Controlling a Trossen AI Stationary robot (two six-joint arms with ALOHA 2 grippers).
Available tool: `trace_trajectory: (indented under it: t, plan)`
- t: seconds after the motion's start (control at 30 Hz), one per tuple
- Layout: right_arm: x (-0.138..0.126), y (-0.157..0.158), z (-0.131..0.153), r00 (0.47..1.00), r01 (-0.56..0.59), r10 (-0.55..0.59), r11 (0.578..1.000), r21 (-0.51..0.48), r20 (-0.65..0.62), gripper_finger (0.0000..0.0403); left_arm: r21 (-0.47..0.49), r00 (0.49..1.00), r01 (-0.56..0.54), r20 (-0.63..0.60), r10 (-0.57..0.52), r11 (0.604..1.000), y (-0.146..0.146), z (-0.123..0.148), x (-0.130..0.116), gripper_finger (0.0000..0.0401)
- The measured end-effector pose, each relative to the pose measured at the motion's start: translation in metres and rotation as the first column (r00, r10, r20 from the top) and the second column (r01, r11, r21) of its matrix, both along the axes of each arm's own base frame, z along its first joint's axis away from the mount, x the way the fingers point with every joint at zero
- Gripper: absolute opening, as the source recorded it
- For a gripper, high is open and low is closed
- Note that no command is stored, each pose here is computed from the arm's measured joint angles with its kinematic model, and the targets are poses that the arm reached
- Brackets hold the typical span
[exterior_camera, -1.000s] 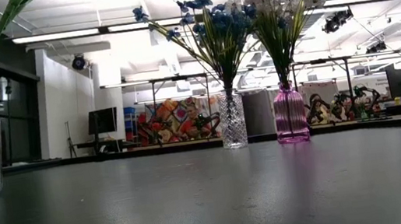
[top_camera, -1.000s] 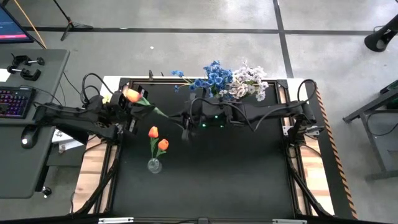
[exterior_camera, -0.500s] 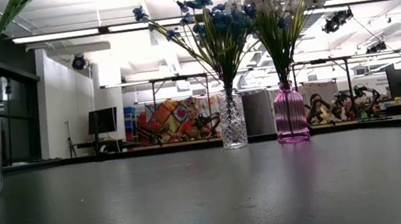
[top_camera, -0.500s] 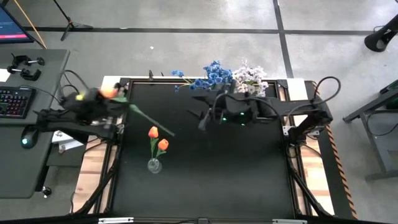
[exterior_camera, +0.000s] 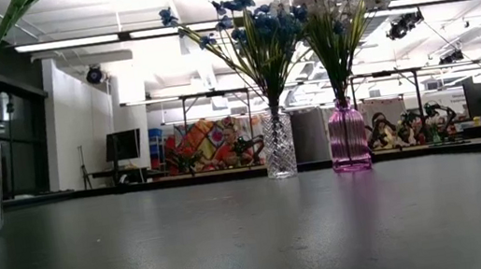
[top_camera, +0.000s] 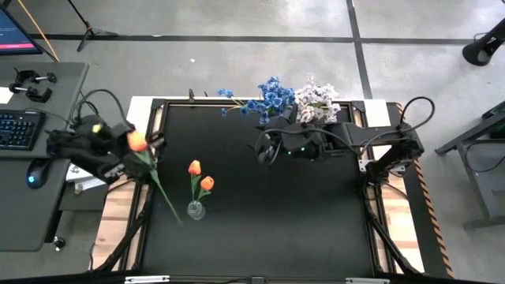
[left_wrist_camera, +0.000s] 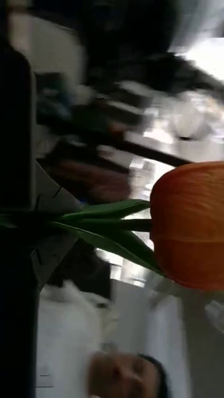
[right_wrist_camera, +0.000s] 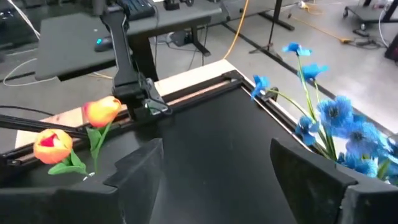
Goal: Sort flowers into vase by color
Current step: Put the orange flowers into the bottom transparent vase
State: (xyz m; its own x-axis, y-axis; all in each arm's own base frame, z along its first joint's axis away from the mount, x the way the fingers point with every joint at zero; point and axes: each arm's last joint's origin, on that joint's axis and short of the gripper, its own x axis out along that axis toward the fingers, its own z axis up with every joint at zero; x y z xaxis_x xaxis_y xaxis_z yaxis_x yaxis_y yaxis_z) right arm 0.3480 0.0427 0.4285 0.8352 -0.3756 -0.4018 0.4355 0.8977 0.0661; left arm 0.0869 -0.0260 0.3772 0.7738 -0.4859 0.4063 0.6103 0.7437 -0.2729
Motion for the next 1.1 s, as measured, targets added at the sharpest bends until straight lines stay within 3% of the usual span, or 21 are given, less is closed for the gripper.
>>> trace_trajectory:
  t: [0.1, 0.23, 0.37, 0.53, 0.67, 0.87, 1.1]
  plan:
    - [-0.001, 0.001, -0.001, 1.000, 0.009, -0.009, 1.000, 0.021, 0.000, 0.0278, 0.077, 0.981, -0.005, -0.195, 0.020, 0.997, -0.003, 0.003, 0.003, 0.0000]
    - [-0.001, 0.001, -0.002, 1.000, 0.018, -0.017, 0.999, 0.045, -0.008, 0.0277, 0.257, 0.898, -0.121, -0.383, 0.216, 0.959, -0.002, 0.006, 0.001, 0.0000]
    - [-0.002, 0.001, -0.003, 1.000, 0.025, -0.024, 0.998, 0.056, -0.015, 0.0277, 0.339, 0.868, -0.181, -0.386, 0.312, 0.923, -0.006, 0.002, 0.010, 0.0000]
    - [-0.003, 0.000, -0.006, 0.999, 0.036, -0.034, 0.997, 0.069, -0.035, 0.0277, 0.323, 0.879, -0.162, -0.383, 0.285, 0.933, -0.019, -0.015, 0.022, 0.0000]
    - [-0.005, 0.001, -0.008, 0.998, 0.040, -0.035, 0.996, 0.076, -0.057, 0.0277, 0.299, 0.877, -0.210, -0.363, 0.315, 0.931, -0.027, -0.030, 0.023, 0.0000]
    - [-0.006, 0.002, -0.009, 0.997, 0.048, -0.042, 0.995, 0.093, -0.069, 0.0277, 0.349, 0.848, -0.313, -0.315, 0.426, 0.883, -0.033, -0.044, 0.021, 0.0000]
    - [-0.006, 0.002, -0.010, 0.996, 0.049, -0.042, 0.994, 0.093, -0.074, 0.0277, 0.355, 0.840, -0.282, -0.358, 0.408, 0.891, -0.040, -0.050, 0.019, 0.0000]
